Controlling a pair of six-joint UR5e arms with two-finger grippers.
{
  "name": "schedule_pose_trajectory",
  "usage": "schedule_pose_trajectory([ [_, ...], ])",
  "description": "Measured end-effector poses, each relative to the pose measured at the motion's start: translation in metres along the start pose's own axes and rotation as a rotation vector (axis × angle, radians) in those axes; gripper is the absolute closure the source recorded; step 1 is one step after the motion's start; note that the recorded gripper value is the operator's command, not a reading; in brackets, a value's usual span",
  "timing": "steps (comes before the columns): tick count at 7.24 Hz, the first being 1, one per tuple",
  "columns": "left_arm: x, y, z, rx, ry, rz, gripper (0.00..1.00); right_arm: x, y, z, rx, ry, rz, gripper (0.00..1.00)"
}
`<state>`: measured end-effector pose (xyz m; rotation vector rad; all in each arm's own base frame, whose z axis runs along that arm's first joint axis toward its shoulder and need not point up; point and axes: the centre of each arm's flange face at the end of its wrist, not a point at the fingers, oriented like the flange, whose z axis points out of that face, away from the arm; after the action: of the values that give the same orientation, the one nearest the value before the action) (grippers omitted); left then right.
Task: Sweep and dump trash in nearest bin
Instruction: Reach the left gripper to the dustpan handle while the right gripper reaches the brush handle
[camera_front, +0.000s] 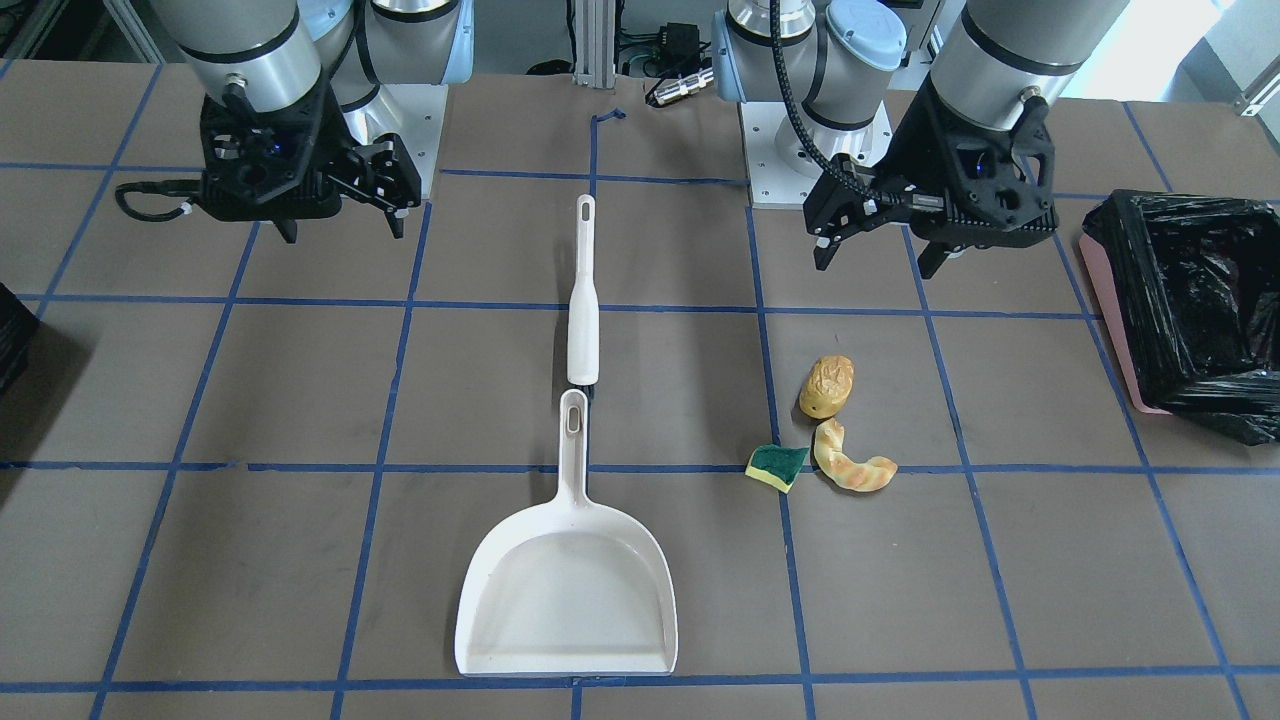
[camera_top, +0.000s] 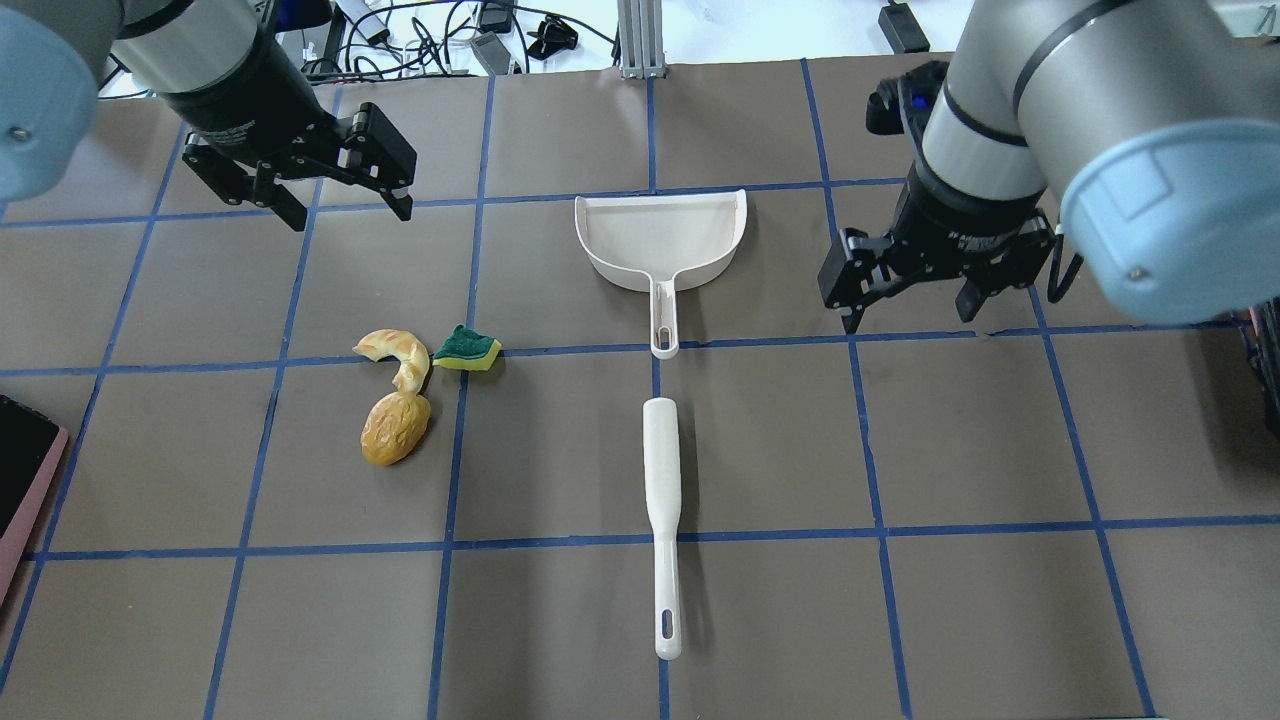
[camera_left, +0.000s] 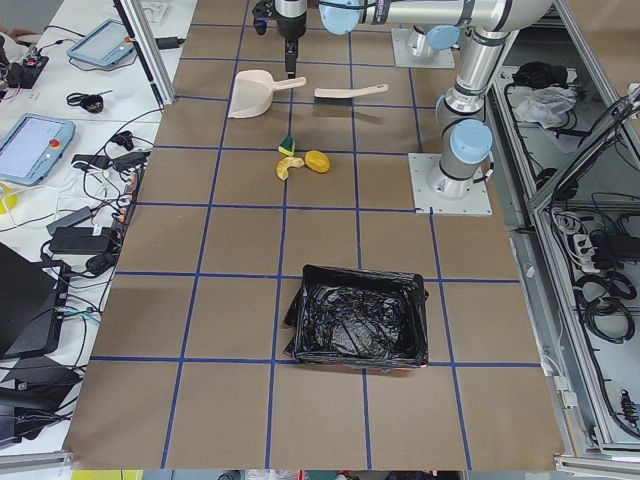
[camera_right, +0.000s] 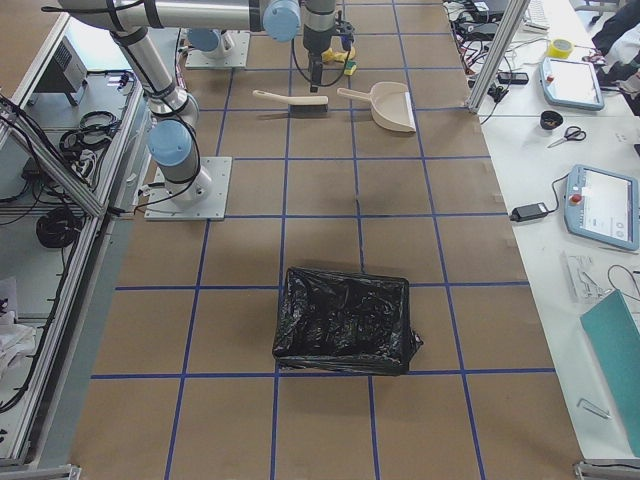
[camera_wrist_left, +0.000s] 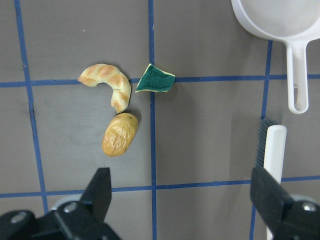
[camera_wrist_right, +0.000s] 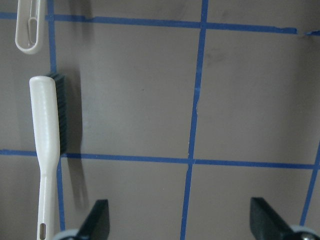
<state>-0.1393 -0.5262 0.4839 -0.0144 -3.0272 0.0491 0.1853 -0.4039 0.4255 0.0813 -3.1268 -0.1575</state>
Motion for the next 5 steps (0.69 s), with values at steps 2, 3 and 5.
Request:
schedule_pose_trajectory([
  [2,0.021,-0.021,0.03,0.017,-0.007,-0.032,0.0,-0.053,0.04,0.043,-0.019,0.019,0.033,0.06],
  [3,0.033,-0.032,0.049,0.025,-0.017,-0.047,0.0,-0.087,0.068,0.076,-0.01,0.029,0.038,0.06],
  [5,0.073,-0.047,0.094,0.032,-0.027,-0.06,0.0,-0.137,0.126,0.144,0.051,0.019,0.018,0.06],
])
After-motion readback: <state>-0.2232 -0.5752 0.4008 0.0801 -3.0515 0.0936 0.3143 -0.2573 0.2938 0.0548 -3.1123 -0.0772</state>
